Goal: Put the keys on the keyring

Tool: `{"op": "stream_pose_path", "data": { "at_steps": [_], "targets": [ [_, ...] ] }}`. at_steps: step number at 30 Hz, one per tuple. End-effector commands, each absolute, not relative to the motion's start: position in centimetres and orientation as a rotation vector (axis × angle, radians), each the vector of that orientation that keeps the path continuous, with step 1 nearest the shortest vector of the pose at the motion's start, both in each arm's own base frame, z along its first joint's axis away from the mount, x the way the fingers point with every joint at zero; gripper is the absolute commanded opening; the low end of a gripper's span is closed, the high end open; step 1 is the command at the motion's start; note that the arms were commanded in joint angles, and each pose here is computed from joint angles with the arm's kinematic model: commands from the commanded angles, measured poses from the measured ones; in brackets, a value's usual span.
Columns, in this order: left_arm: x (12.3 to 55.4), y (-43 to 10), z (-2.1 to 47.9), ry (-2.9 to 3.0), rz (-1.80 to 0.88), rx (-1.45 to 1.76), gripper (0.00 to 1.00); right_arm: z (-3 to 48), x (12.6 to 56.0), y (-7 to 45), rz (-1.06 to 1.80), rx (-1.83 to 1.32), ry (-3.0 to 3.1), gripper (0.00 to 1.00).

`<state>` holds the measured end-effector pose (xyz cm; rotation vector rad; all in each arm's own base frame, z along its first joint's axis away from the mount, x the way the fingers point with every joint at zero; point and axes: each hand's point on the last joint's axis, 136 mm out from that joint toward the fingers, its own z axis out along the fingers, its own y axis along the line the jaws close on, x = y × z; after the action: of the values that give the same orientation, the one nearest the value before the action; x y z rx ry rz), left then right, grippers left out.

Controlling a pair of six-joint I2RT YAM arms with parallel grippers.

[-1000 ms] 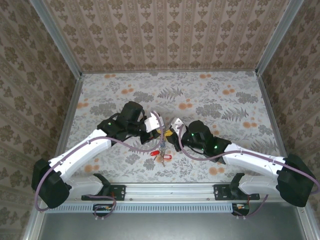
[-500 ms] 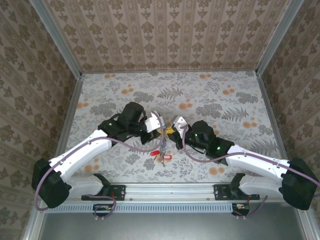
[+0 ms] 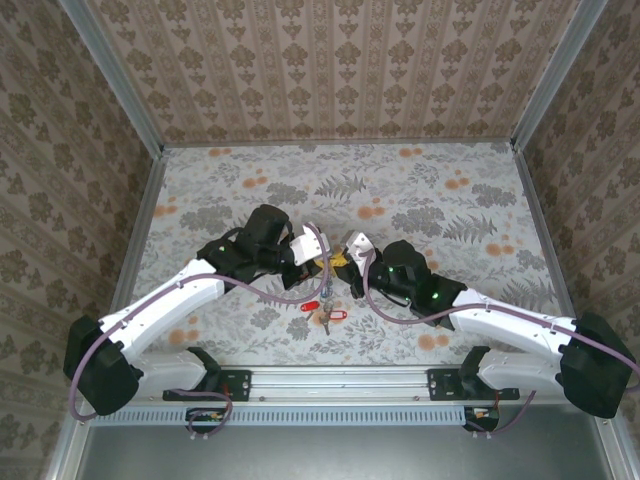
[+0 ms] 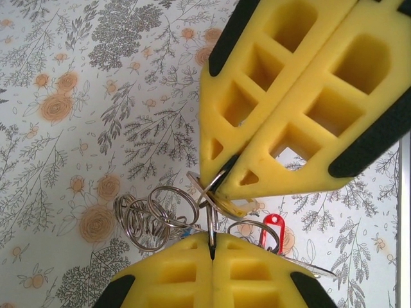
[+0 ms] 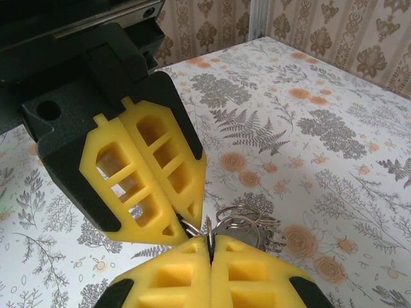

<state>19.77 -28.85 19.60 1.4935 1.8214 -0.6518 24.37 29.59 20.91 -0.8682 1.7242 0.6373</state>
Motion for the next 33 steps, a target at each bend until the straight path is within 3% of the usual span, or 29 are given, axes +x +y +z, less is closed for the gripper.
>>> {"op": "stream_pose_path", "data": {
  "at_steps": [1,33],
  "targets": [
    [19.9,-29.3,20.1,1.812,-0.665,1.468,0.0,21.0,23.9,29.3,0.64,-0.885,1.709,0.0],
    [19.8,-29.8,19.7,1.828,-0.692,1.472,0.0,21.7,24.1,30.4,0.681,-0.896,1.679,0.0]
  ]
}}
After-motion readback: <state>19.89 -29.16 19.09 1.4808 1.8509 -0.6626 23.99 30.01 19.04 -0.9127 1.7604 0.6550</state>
